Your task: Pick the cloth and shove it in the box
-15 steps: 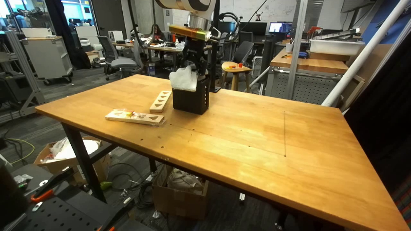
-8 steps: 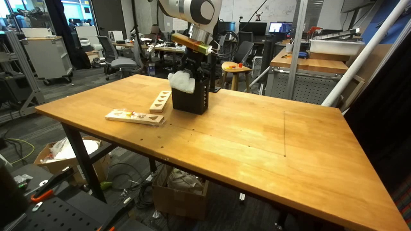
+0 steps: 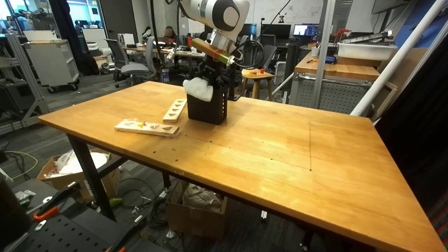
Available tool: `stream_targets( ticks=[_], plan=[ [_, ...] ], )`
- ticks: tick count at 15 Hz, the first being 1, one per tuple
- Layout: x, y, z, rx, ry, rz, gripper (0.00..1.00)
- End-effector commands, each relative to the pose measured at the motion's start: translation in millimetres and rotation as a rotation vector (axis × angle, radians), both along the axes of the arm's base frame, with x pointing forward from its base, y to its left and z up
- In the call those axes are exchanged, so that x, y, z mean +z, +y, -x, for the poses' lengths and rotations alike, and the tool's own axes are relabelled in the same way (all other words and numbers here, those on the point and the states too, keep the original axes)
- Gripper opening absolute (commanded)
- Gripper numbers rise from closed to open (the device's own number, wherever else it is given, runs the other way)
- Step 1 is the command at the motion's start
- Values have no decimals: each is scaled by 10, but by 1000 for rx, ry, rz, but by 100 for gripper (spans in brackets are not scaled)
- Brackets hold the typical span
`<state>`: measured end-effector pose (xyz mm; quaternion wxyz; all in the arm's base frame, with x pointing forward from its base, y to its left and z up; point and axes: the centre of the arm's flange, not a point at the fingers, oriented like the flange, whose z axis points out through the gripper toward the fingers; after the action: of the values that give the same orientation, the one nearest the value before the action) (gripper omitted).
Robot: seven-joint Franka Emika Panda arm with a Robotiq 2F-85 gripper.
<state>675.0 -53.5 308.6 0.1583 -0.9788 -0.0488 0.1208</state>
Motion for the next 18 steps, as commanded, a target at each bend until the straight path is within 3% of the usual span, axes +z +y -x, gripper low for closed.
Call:
stream_targets(
  ticks=[1, 10, 18],
  plan=[
    [56, 32, -2, -2, -6, 8, 30],
    [368, 102, 32, 9, -52, 69, 98],
    [599, 119, 31, 33, -66, 153, 100]
  ],
)
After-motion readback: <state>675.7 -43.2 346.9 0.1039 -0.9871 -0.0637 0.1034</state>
